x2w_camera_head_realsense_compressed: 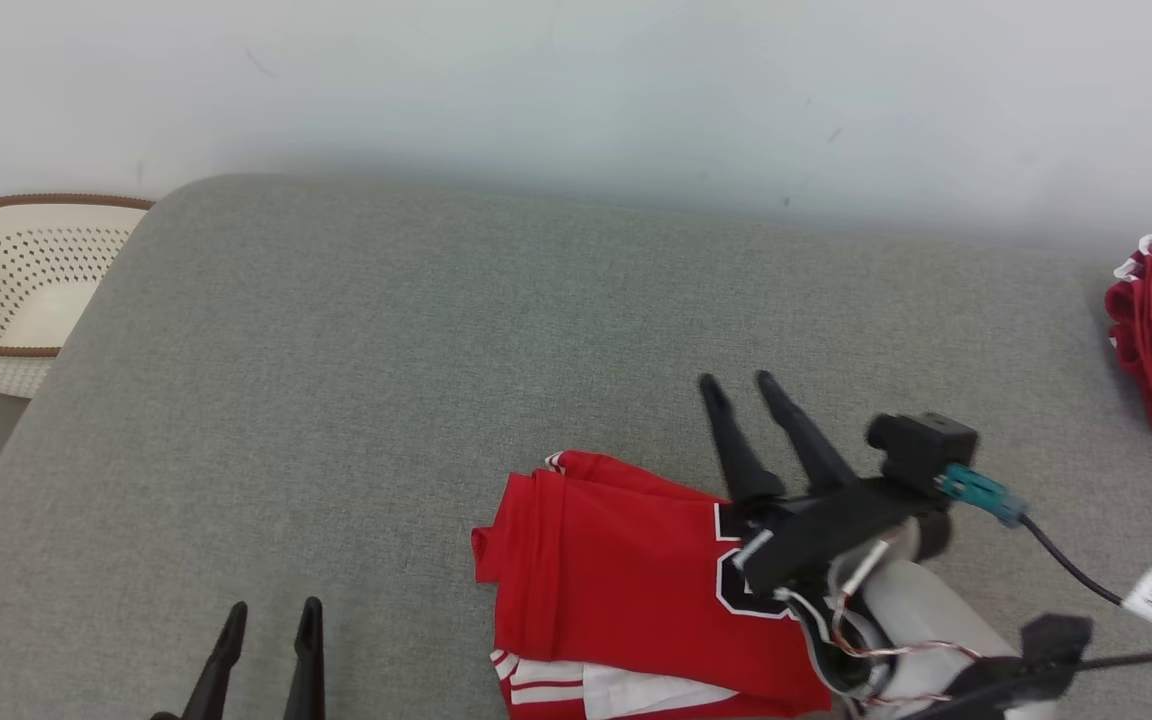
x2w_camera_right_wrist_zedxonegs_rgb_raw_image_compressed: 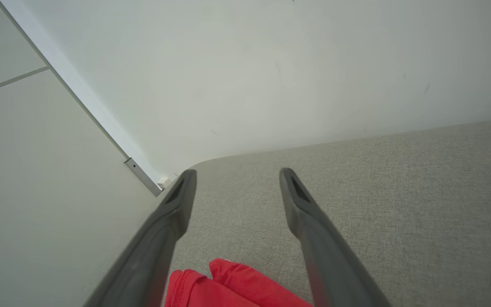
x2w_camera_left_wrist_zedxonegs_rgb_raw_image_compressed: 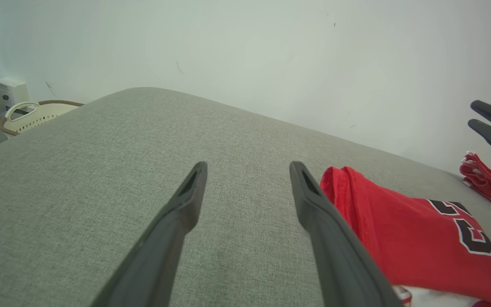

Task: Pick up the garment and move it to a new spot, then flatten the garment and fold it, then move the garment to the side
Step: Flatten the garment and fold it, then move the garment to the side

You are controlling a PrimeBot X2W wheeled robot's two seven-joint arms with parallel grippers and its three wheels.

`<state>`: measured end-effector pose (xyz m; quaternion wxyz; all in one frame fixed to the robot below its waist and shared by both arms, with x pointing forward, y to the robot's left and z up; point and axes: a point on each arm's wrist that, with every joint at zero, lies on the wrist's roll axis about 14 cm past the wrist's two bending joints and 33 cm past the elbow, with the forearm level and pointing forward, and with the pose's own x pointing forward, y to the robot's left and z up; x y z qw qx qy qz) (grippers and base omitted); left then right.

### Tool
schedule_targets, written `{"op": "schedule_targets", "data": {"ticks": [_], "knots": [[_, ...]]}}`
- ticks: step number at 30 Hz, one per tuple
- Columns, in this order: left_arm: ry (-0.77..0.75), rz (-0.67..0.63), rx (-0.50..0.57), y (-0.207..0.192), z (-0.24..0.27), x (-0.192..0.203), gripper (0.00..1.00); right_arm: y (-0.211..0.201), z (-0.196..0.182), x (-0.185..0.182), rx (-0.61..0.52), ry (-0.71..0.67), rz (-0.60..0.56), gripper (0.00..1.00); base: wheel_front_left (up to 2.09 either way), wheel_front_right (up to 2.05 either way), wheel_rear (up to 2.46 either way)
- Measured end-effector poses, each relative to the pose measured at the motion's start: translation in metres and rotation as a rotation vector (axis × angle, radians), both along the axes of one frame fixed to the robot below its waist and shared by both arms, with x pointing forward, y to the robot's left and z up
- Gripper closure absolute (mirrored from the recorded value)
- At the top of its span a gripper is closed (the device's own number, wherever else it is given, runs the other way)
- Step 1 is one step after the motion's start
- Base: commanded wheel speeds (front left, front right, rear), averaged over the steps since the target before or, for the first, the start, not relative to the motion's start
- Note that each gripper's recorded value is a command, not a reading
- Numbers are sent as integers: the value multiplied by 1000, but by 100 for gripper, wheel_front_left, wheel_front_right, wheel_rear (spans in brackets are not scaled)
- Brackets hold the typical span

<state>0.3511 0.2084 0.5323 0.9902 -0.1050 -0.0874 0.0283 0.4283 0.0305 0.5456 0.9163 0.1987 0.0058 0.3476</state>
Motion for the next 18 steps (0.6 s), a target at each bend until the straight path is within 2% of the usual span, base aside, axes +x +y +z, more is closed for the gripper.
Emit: {"op": "schedule_targets", "data": {"ticks": [3,9,18], "knots": [[-9,19,15,5,4,0,0,-27,-7,5,-41,-15,-62,0,0,0,0],[-15,53,47,11,7,-1,0,-73,-39,2,-139,54,-147,0,0,0,0],[-3,53,56,11,4,5,0,-81,-78,-23,-206,205,-121,0,0,0,0]]}}
